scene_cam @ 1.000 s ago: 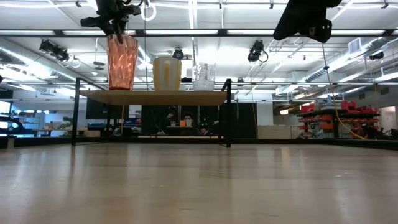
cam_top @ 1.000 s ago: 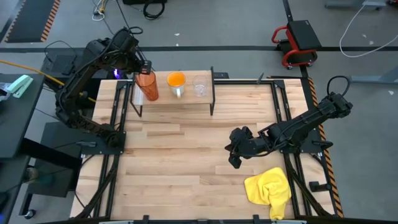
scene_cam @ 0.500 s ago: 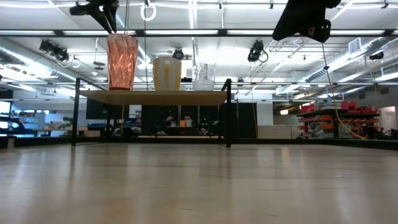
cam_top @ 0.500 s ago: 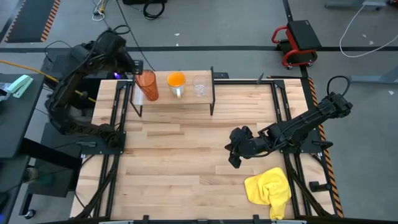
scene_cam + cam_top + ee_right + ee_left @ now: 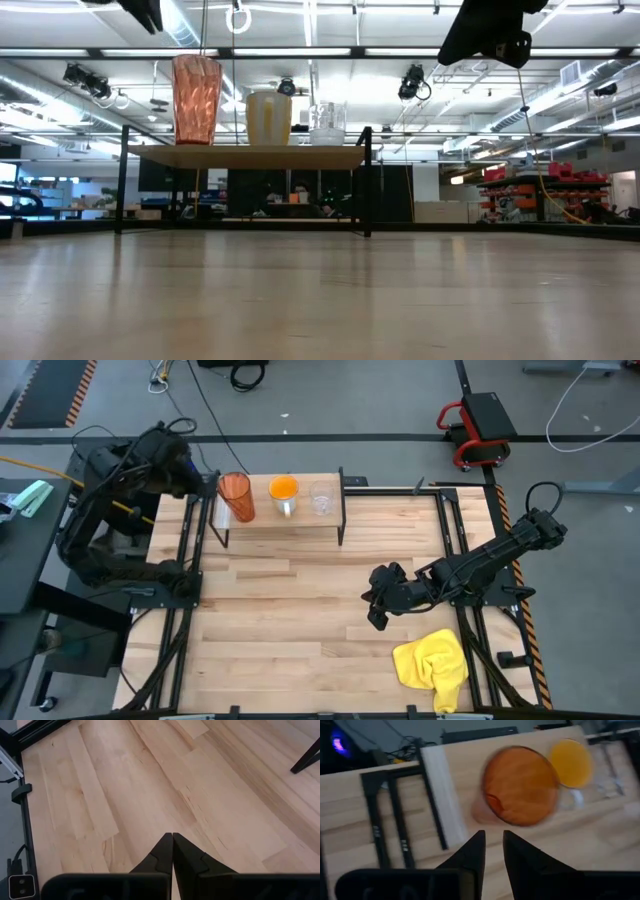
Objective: Stack small to large cups/mugs on shelf
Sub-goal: Put the orange cup on the shelf
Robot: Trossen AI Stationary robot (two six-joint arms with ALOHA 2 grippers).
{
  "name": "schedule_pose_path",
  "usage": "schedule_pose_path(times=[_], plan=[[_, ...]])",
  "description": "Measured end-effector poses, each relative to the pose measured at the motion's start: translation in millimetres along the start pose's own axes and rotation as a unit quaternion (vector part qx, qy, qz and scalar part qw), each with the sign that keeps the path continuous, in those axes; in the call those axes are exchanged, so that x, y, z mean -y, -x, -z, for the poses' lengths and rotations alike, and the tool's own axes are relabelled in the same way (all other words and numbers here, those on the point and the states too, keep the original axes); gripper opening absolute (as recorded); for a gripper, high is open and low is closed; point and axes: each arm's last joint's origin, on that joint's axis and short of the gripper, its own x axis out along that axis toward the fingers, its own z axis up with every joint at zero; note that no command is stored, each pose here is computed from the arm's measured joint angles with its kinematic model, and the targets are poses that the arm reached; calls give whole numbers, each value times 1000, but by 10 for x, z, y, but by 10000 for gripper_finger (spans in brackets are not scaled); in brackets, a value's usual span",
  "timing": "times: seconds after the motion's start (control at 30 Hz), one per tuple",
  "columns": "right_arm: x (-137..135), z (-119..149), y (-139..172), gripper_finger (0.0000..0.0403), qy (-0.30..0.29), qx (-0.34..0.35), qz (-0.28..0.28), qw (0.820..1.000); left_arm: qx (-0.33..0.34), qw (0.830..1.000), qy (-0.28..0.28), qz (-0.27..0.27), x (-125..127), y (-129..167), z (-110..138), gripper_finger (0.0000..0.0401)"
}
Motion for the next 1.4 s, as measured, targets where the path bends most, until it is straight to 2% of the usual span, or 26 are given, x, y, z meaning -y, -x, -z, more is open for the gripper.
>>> schedule_pose_path(times=[0.1, 0.57, 0.67, 0.8, 0.93, 1.13, 1.4], plan=[[0, 0, -1, 15, 0, 0, 0, 1000, -2, 1000, -12, 21, 73, 49, 79, 69], [-12, 14, 8, 15, 0, 3, 2, 1000, 33, 996, -64, 54, 434, 197, 461, 44], [-11, 12, 8, 15, 2, 5, 3, 1000, 18, 996, -78, 32, 490, 42, 648, 40], [-8, 10, 7, 15, 10, 6, 5, 1000, -16, 995, -94, -28, 493, -320, 962, 35], [15, -15, -7, 15, 16, 8, 9, 1000, 7, 995, -79, -64, 458, -551, 1135, 30], [72, -74, -39, 15, 16, 12, 20, 1000, 74, 993, -61, -61, 473, -705, 1169, 21], [96, -99, -51, 15, 17, 13, 24, 999, 89, 993, -62, -55, 523, -788, 1047, 12]])
